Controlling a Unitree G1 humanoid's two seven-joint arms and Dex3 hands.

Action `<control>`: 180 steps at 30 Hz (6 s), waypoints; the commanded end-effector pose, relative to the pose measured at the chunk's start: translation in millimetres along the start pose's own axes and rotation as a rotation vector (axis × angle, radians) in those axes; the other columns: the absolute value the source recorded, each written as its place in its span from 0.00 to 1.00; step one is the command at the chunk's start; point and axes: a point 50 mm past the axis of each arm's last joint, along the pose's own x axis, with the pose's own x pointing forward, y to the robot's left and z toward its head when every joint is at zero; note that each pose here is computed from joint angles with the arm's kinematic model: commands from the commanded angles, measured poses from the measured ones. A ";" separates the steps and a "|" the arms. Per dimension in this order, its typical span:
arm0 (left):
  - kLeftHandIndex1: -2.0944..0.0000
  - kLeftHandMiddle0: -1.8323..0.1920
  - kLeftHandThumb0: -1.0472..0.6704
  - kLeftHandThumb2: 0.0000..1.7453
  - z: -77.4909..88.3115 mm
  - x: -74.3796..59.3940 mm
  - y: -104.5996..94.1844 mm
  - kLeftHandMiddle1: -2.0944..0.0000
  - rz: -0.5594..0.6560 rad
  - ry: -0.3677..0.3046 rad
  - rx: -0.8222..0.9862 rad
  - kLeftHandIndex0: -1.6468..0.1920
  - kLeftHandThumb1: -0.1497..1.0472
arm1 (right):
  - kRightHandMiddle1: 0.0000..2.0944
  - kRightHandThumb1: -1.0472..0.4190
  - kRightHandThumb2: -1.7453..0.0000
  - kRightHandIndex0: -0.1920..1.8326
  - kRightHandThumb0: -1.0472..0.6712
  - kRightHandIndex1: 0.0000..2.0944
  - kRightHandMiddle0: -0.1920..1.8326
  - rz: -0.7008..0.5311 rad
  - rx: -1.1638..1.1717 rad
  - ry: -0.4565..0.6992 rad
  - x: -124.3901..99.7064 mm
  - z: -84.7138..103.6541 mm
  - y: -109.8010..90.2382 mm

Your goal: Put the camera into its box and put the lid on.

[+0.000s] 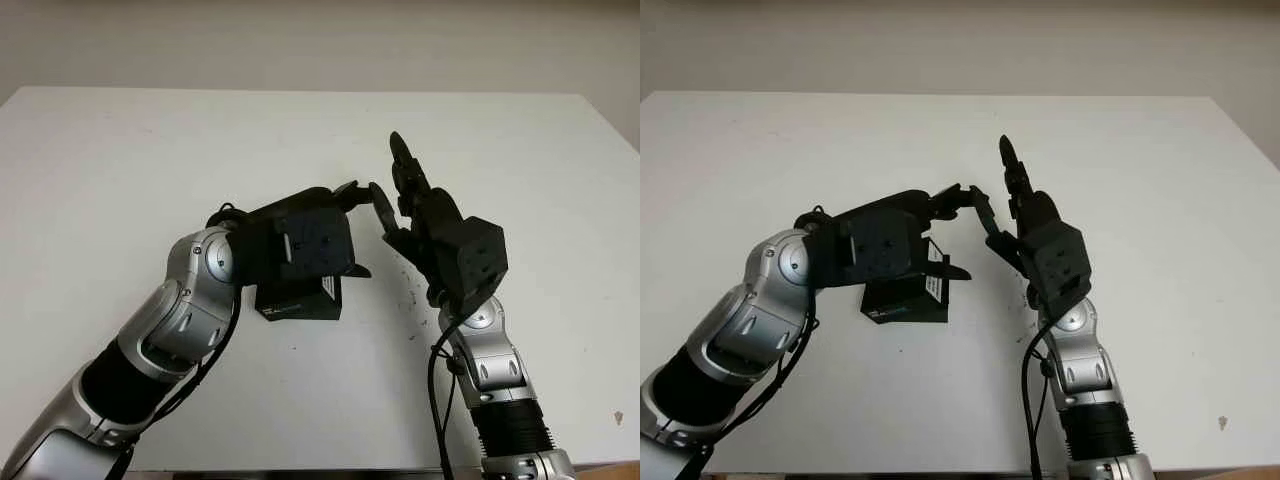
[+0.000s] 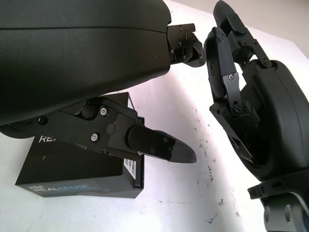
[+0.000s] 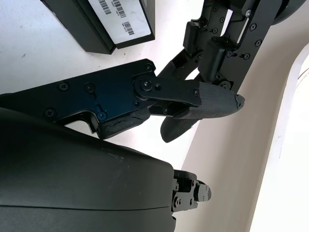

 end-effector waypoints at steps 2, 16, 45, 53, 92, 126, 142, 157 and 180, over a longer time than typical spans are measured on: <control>0.74 1.00 0.39 0.04 -1.3 0.0 1.4 0.62 0.028 -0.020 0.003 0.97 1.00 | 0.03 0.00 0.72 0.06 0.20 0.02 0.08 -0.008 -0.001 -0.016 2.5 4.5 -2.5; 0.91 0.89 0.24 0.07 -22.8 -33.0 57.9 0.94 0.513 -0.316 -0.112 0.92 1.00 | 0.02 0.00 0.70 0.06 0.20 0.02 0.08 -0.027 0.019 -0.005 4.4 5.6 -9.2; 0.98 0.96 0.08 0.03 -104.8 -72.5 30.5 0.99 0.091 -0.103 0.004 0.96 0.92 | 0.02 0.00 0.63 0.00 0.20 0.01 0.01 -0.066 0.287 -0.064 8.8 32.1 -59.3; 0.98 0.97 0.07 0.03 -105.8 -65.4 12.8 0.98 0.060 -0.105 0.032 0.98 0.92 | 0.02 0.00 0.64 0.01 0.19 0.01 0.02 -0.067 0.282 -0.054 9.7 29.2 -56.0; 0.97 0.91 0.20 0.03 -103.9 -44.2 -17.7 0.97 -0.009 -0.120 -0.035 0.95 0.81 | 0.02 0.00 0.65 0.00 0.20 0.02 0.02 -0.059 0.258 -0.050 8.7 29.5 -56.7; 0.94 0.80 0.33 0.03 -106.9 -36.1 -34.6 0.93 0.133 -0.054 -0.062 0.87 0.85 | 0.02 0.00 0.64 0.01 0.20 0.02 0.03 -0.071 0.247 -0.052 8.6 28.3 -55.1; 0.88 0.90 0.35 0.03 -105.8 -33.0 -36.5 0.55 0.145 -0.049 -0.091 0.81 0.84 | 0.01 0.00 0.65 0.01 0.20 0.02 0.04 -0.063 0.252 -0.058 8.6 28.2 -55.2; 0.33 0.77 0.47 0.03 -108.6 -34.0 -30.1 0.19 0.211 -0.096 -0.144 0.77 0.98 | 0.00 0.00 0.63 0.00 0.22 0.02 0.03 -0.063 0.236 -0.052 9.8 28.1 -53.3; 0.31 0.75 0.47 0.03 -88.9 -44.0 8.6 0.25 0.257 -0.110 -0.173 0.77 0.94 | 0.01 0.00 0.64 0.01 0.24 0.02 0.04 -0.061 0.234 -0.045 6.8 22.7 -48.1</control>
